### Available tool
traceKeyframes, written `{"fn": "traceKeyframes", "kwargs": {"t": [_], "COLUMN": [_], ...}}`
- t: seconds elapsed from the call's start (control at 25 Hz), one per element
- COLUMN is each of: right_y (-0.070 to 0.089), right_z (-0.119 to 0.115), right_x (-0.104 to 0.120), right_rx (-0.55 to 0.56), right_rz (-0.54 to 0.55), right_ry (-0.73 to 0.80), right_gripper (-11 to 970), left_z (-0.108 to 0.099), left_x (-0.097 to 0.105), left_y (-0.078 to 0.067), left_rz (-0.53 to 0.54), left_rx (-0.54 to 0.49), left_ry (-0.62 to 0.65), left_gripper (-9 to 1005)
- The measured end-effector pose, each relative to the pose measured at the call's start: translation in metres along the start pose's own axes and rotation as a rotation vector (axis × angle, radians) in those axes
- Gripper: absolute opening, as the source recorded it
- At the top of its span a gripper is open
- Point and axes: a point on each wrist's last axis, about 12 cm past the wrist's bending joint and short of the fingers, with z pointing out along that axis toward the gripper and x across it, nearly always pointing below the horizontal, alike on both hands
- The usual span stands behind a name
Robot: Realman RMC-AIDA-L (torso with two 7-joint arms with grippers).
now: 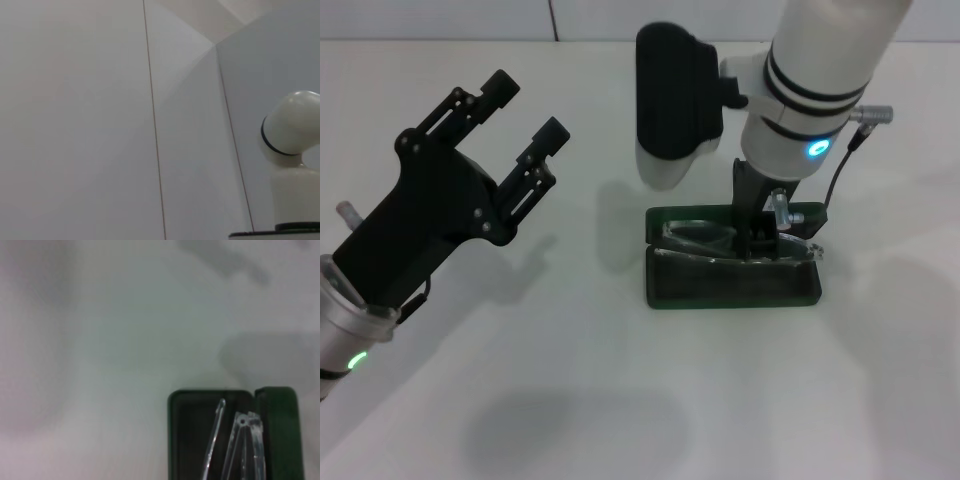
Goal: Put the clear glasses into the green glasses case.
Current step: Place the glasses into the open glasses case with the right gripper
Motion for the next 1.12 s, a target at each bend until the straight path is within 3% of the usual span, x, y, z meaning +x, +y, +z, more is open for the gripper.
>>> {"fn": "traceKeyframes", "kwargs": {"t": [0.2,0.84,1.12], "right_y": [0.008,0.012,0.014], "right_z": [0.008,0.007,0.009], "right_x": [-0.003,-0.009,-0.010], "right_rx": [0.014,0.039,0.106], "right_rz": [-0.025,-0.076,-0.074], "right_ry": [0.049,0.096,0.117], "right_gripper": [196,201,203], "left_z": [0.003,0.006,0.006], "left_x": [0.001,0.006,0.006], "left_y": [0.001,-0.003,-0.002], "left_rz": [0.000,-0.016,-0.016], "left_rx": [0.005,0.002,0.004], "left_ry": [0.002,0.016,0.015], "left_gripper": [573,572,572]}}
